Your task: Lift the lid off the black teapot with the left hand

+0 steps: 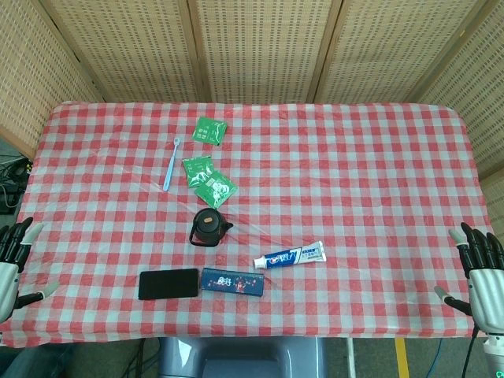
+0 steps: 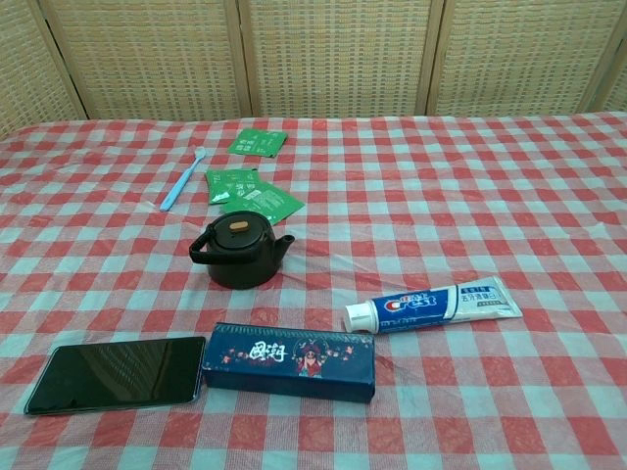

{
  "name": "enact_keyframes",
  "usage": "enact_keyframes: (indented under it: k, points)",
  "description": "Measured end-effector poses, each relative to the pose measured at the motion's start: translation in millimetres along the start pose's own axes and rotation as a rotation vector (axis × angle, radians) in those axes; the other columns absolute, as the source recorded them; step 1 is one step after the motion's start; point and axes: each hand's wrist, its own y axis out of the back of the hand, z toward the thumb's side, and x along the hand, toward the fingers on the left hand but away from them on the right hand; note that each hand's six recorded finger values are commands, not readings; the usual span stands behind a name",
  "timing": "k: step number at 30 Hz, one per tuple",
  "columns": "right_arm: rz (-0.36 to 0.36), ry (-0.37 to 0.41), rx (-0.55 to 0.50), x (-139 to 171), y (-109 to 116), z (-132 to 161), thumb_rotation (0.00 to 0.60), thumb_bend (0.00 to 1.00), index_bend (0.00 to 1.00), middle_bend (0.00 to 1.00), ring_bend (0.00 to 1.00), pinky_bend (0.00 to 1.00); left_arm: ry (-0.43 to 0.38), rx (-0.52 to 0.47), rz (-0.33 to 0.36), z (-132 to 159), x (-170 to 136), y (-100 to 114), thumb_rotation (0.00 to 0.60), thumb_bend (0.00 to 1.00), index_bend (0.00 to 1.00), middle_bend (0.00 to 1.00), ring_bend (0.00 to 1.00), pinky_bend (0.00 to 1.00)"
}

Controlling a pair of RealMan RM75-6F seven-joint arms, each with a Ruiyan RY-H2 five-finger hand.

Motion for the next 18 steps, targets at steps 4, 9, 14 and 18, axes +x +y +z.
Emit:
enact_keyframes:
  k: [4, 9, 14, 18]
  points:
    - [0.004, 0.001, -0.001, 0, -1, 0, 0.600, 0.00, 0.05, 0.00, 0.00, 0.00, 0.003, -0.007, -0.004, 0, 0, 0, 0.600, 0.00, 0.00, 0.00, 0.00, 0.00]
    - [0.007, -0.001, -0.005, 0, -1, -1, 0.600, 0.00, 0.05, 0.00, 0.00, 0.00, 0.000, -0.008, -0.016, 0, 1, -2, 0.600, 0.00, 0.00, 0.00, 0.00, 0.00]
    - [0.005, -0.009, -0.009, -1, 1, -3, 0.600, 0.00, 0.05, 0.00, 0.00, 0.00, -0.029, -0.013, -0.034, 11, 16, -7, 0.600, 0.00, 0.00, 0.00, 0.00, 0.00]
    - [0.011, -0.018, -0.007, -3, -1, -6, 0.600, 0.00, 0.06, 0.00, 0.00, 0.00, -0.078, -0.016, -0.043, 35, 44, -12, 0.600, 0.00, 0.10, 0.00, 0.00, 0.00]
